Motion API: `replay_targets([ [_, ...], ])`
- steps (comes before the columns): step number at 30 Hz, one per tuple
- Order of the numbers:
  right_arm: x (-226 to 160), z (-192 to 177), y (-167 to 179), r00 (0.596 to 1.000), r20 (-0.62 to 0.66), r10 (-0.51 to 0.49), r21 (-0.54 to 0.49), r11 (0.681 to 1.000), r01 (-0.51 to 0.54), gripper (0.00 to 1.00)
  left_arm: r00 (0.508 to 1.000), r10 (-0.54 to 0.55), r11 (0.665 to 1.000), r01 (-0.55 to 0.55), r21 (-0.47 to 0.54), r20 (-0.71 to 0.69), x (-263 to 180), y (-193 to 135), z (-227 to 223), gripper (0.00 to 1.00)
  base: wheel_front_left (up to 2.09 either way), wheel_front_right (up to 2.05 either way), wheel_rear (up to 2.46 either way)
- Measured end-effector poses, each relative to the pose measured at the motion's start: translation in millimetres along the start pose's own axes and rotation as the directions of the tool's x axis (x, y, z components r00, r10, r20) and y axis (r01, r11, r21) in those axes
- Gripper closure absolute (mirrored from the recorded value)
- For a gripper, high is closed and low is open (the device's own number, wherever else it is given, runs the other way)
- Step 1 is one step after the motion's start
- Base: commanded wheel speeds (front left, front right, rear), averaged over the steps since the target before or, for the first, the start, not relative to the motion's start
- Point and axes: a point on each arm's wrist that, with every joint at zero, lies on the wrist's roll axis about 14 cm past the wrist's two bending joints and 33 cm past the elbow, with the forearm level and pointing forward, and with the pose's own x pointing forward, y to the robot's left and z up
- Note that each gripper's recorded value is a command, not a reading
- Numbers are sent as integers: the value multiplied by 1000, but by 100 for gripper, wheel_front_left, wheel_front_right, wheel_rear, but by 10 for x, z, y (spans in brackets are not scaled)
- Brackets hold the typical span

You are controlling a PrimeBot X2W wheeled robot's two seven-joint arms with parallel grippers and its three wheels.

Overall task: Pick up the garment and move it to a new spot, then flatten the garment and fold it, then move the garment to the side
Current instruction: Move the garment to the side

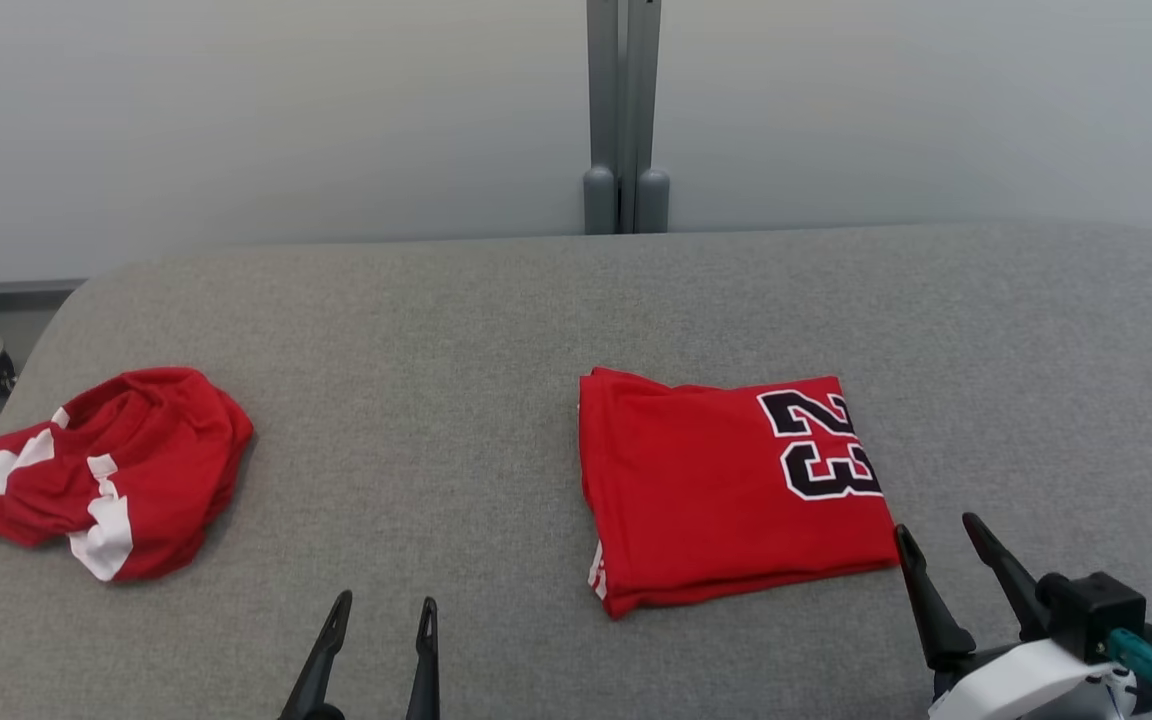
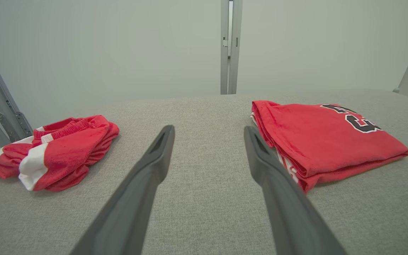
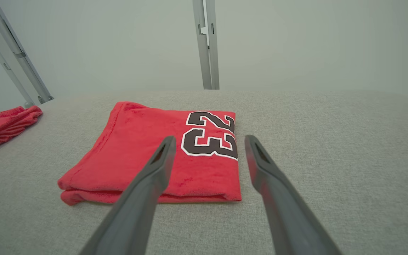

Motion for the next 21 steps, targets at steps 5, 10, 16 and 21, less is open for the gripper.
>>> replay_targets([
  [5,269,-136,-110,997,-66,27,13,1000,-27,0,1000,-7,1000,7,3,-2,138,-10,4,0,0,0,0],
  [10,600,-315,-295,985,-168,38,69,997,-26,0,1000,-13,1000,13,1,-26,293,-1,-65,0,0,0,0],
  [16,910,-533,-450,946,-319,58,143,990,-12,0,998,-19,1000,19,-4,-57,449,0,-165,0,0,0,0],
  [21,957,-866,-379,883,-456,111,189,982,-26,0,997,-5,1000,4,-10,-77,525,50,-234,0,0,0,0],
])
